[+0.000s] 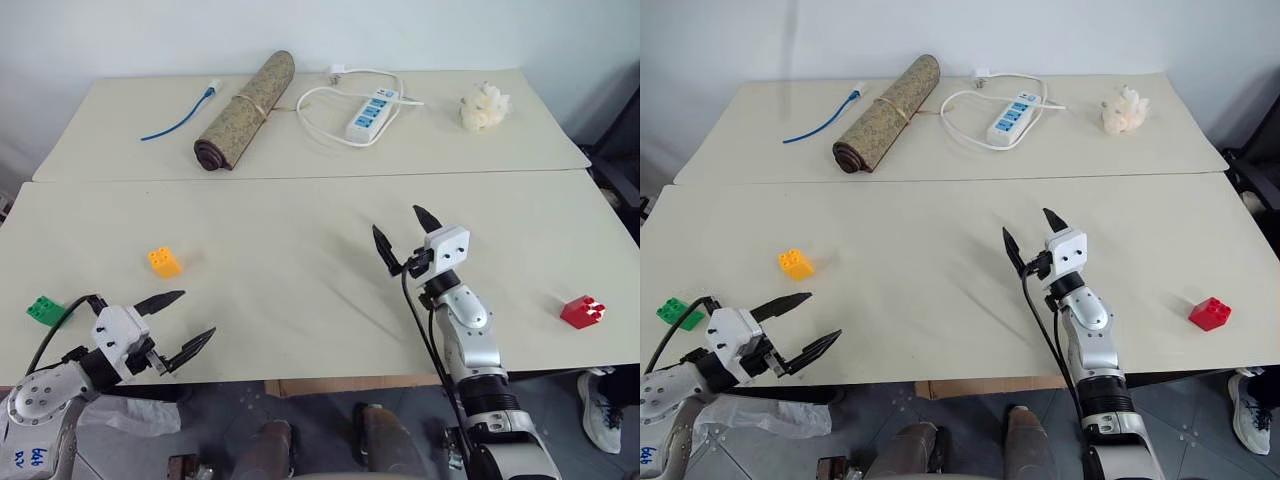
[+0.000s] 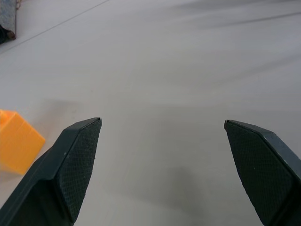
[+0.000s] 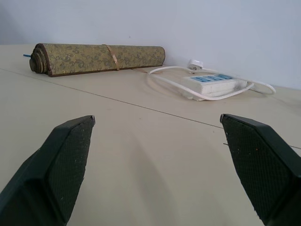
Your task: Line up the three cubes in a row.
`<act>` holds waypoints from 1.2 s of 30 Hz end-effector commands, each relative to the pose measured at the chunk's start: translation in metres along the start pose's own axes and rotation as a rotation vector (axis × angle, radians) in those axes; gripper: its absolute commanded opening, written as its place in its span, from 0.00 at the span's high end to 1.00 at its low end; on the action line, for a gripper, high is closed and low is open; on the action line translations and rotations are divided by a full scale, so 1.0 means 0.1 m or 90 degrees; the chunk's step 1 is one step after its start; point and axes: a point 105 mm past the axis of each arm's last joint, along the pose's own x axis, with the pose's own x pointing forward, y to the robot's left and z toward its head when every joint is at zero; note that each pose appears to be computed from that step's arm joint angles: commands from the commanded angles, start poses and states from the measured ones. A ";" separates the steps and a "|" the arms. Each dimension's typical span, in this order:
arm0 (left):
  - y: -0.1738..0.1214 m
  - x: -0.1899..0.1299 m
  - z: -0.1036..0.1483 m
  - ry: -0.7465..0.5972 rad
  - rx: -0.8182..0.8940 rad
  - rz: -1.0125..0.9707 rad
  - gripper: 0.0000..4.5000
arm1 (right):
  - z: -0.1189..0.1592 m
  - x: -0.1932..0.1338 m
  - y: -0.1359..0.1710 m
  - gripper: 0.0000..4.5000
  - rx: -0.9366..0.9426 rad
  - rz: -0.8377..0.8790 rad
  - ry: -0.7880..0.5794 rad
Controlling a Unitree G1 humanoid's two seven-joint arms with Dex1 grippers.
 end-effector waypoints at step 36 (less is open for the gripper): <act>-0.78 1.23 0.73 -0.161 0.041 -0.424 0.01 | 1.50 -3.03 -1.35 0.00 -0.154 -0.369 0.246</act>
